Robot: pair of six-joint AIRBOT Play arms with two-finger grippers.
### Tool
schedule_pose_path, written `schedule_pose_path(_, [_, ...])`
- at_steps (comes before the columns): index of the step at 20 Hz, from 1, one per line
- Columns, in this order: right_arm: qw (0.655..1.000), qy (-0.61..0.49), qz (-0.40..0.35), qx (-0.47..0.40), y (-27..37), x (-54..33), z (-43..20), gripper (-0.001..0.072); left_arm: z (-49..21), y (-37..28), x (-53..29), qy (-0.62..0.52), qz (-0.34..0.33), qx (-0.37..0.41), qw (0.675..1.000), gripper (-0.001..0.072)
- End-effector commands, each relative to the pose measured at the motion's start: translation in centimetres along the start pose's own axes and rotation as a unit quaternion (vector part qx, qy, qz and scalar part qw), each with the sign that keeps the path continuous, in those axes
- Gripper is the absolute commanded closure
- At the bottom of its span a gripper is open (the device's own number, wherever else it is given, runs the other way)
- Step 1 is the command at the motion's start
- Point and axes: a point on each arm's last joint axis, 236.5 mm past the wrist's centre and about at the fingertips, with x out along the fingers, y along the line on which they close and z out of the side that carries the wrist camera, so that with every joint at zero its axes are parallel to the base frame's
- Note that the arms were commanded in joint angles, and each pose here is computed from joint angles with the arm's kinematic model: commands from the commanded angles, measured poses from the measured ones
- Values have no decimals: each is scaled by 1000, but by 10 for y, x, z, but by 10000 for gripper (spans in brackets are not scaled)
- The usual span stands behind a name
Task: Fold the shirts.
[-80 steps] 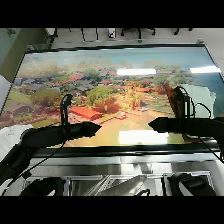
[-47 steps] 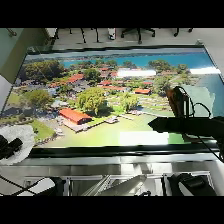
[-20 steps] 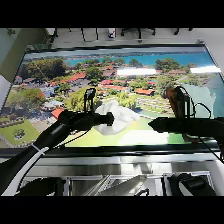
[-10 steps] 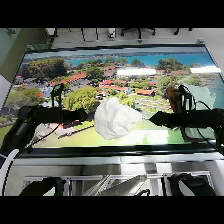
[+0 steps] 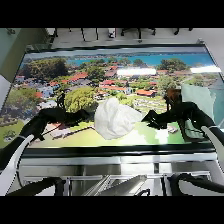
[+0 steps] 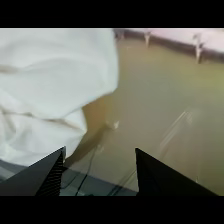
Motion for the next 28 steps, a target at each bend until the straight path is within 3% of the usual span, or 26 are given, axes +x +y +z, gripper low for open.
schedule_pose_path(1, [999, 4, 2, 38, -13, 24, 14, 208, 28, -7, 30, 9, -10, 6, 1000, 15])
schedule_pose_path(4, [1000, -3, 9, 24, 3, 32, 26, 209, 28, -28, 58, 43, -18, 37, 998, 15])
schedule_pose_path(6, [1000, -9, 11, 7, 15, 36, 35, 210, 24, -44, 78, 65, -24, 57, 996, 225])
schedule_pose_path(7, [1000, -13, 12, 0, 21, 38, 40, 211, 22, -52, 87, 76, -28, 66, 995, 225])
schedule_pose_path(8, [1000, -15, 12, -4, 24, 40, 44, 254, 21, -59, 93, 84, -31, 74, 993, 226])
schedule_pose_path(9, [1000, -14, 13, -7, 27, 43, 48, 412, 21, -65, 99, 91, -34, 81, 992, 226])
schedule_pose_path(10, [1000, -14, 13, -9, 28, 45, 51, 463, 22, -69, 104, 96, -37, 86, 991, 226])
schedule_pose_path(11, [1000, -13, 13, -9, 29, 47, 54, 467, 20, -71, 109, 103, -38, 88, 990, 227])
schedule_pose_path(12, [1000, -13, 13, -14, 30, 49, 56, 537, 20, -73, 111, 110, -40, 89, 989, 274])
schedule_pose_path(13, [1000, -14, 15, -22, 32, 49, 57, 698, 20, -75, 111, 115, -43, 91, 988, 519])
schedule_pose_path(14, [999, -16, 16, -31, 34, 48, 59, 695, 22, -79, 107, 115, -46, 95, 988, 683])
schedule_pose_path(19, [994, -38, 46, -88, 79, 15, 73, 696, 66, -123, 43, 40, -80, 127, 988, 683])
schedule_pose_path(23, [965, -130, 102, -202, 180, -89, 88, 696, 106, -200, -79, -74, -136, 196, 968, 683])
schedule_pose_path(26, [898, -258, 148, -324, 278, -228, 62, 696, 115, -266, -226, -189, -181, 272, 926, 683])
schedule_pose_path(28, [821, -346, 165, -424, 334, -318, 7, 696, 96, -302, -330, -275, -203, 325, 882, 683])
